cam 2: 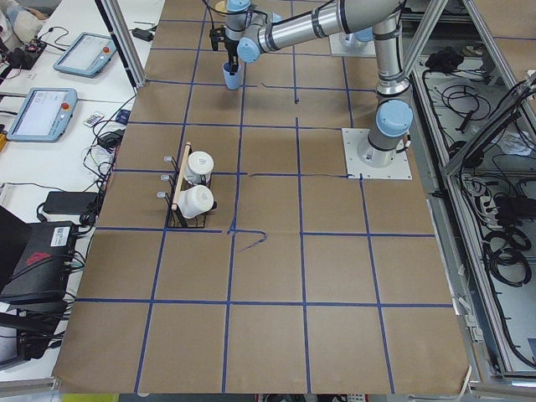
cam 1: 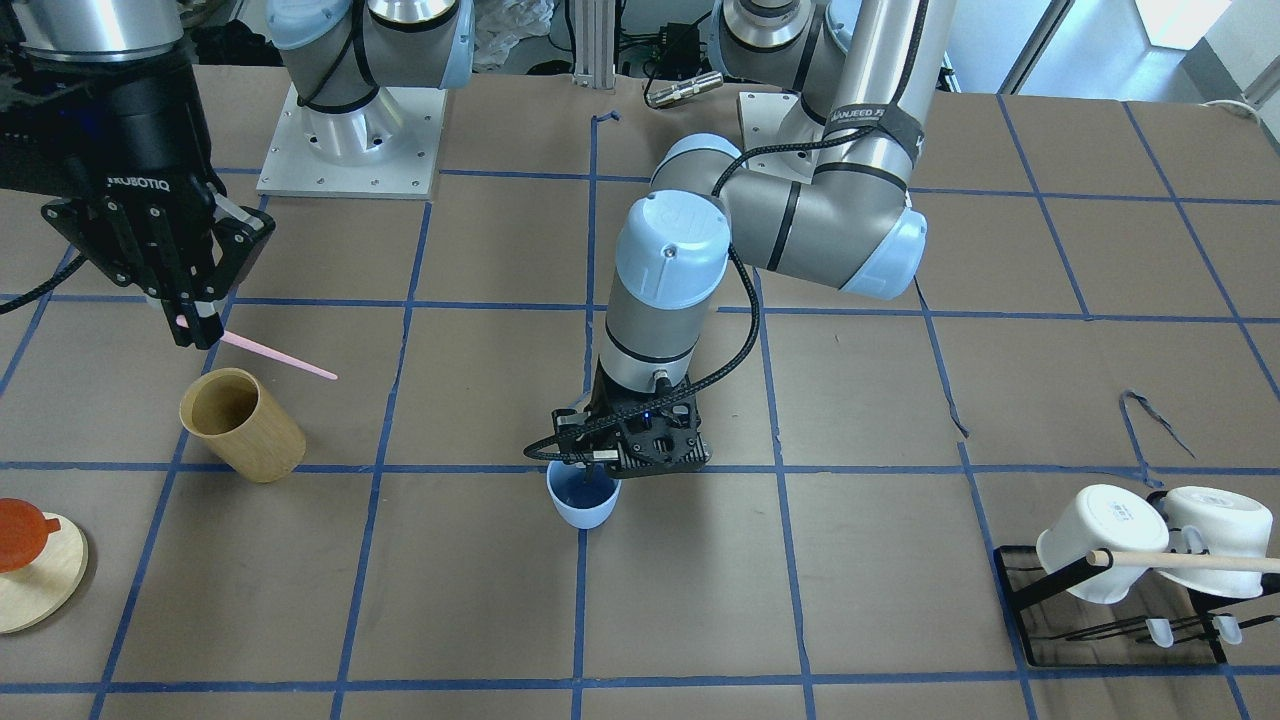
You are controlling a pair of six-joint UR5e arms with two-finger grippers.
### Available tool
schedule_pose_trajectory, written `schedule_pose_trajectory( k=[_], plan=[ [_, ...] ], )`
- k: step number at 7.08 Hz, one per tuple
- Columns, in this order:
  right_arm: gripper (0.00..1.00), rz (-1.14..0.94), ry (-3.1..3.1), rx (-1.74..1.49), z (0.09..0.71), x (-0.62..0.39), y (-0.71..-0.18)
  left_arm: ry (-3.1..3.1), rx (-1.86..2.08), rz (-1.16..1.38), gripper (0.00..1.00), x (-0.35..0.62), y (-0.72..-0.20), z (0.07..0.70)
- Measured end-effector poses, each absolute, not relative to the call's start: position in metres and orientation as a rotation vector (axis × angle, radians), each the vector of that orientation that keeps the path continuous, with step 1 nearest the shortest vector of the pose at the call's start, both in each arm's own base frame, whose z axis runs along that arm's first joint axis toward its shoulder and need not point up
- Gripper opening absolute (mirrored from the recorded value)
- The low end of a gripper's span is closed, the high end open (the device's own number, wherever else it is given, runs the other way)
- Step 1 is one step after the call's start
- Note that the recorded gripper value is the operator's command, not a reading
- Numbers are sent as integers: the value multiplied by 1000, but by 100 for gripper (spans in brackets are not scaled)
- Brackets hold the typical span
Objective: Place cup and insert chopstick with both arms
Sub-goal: 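Open the left gripper and raise it away from the blue cup, then move the pink chopstick over the blue cup with the right gripper and lower it in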
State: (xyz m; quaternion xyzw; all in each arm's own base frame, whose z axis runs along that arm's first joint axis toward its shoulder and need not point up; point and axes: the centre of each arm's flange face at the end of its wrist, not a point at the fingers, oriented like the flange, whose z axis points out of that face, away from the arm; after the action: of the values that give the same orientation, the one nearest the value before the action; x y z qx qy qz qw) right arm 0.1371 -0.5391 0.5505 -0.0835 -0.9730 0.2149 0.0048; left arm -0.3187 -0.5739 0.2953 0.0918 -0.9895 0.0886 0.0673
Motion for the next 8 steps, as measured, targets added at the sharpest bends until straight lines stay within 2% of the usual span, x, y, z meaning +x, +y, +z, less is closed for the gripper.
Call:
schedule_pose_trajectory(
  k=[3,5,8],
  plan=[
    [0,782,-3079,-304,529,205,-551,-3055,132,254,99,-244,-578,380],
    [0,858,-3062,-325,513,256,-550,-3126,23,236,99,-182,-561,436],
    [0,962,-2977,-278,489,325,-538,-3153,8,204,100,-131,-532,483]
  ],
)
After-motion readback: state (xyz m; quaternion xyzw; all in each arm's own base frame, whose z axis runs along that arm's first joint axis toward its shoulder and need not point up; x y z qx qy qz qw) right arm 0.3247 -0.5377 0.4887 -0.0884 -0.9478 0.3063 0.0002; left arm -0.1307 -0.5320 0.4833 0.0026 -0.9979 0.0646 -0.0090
